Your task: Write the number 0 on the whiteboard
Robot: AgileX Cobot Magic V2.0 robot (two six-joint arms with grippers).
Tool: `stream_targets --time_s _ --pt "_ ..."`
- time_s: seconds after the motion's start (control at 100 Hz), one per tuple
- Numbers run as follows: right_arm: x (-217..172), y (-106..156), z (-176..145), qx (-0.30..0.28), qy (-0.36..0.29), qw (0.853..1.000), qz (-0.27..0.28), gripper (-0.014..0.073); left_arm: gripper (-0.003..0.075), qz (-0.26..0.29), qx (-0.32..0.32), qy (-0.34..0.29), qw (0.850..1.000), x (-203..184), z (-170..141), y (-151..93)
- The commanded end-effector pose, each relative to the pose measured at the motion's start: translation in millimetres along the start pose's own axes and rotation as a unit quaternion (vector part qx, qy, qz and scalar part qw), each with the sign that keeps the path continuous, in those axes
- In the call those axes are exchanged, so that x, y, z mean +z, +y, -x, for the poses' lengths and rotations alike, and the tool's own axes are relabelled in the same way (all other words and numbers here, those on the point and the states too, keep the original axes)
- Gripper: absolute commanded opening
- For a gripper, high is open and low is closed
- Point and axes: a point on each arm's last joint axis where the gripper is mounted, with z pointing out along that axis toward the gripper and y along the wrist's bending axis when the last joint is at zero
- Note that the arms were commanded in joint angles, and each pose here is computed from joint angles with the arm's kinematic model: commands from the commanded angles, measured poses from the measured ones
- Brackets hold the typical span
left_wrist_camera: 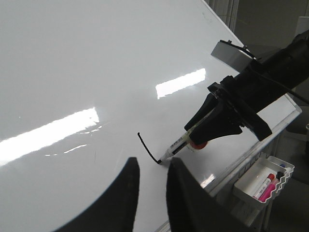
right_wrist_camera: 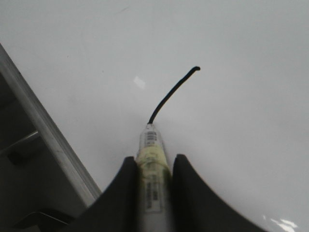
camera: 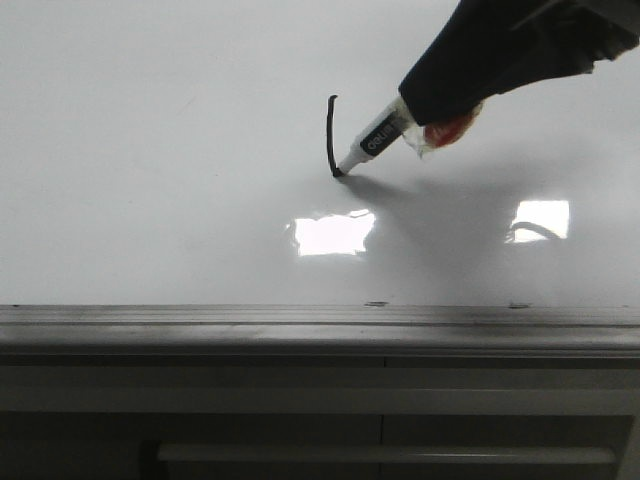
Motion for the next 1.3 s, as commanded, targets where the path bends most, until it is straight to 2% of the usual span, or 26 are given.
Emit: stream_targets --time_s 0.0,0.18,0.37,0.6,0.82,1.14,1.29 --pt "-11 -9 8 -0.002 -0.015 1.0 -0.025 -0.0047 0.0115 -0.007 -0.01 -0.05 0.999 -1 15 -1" --pt "-22 -24 4 0.02 -0.012 0.998 -0.06 -0.0047 0.0115 -0.007 -0.01 -0.05 0.999 -1 15 -1" --pt "-32 -35 8 0.029 -0.041 0.994 -0.093 -0.0047 0.0115 -0.007 -0.01 -0.05 0.999 -1 15 -1" --pt "-39 -40 27 0.024 -0.09 0.989 -0.113 -0.0047 0.0115 -0.007 -0.01 -0.053 0.999 -1 16 -1" --pt "-27 -43 32 0.026 -0.062 0.993 -0.097 -0.0047 0.0115 -0.007 -0.01 -0.053 0.999 -1 16 -1" --pt "-5 -21 42 0.0 -0.054 0.998 -0.045 -0.0047 0.0115 -0.007 -0.01 -0.053 0.999 -1 16 -1" --pt "1 -19 42 -0.001 -0.047 0.998 -0.04 -0.0047 0.0115 -0.007 -0.01 -0.053 0.999 -1 16 -1"
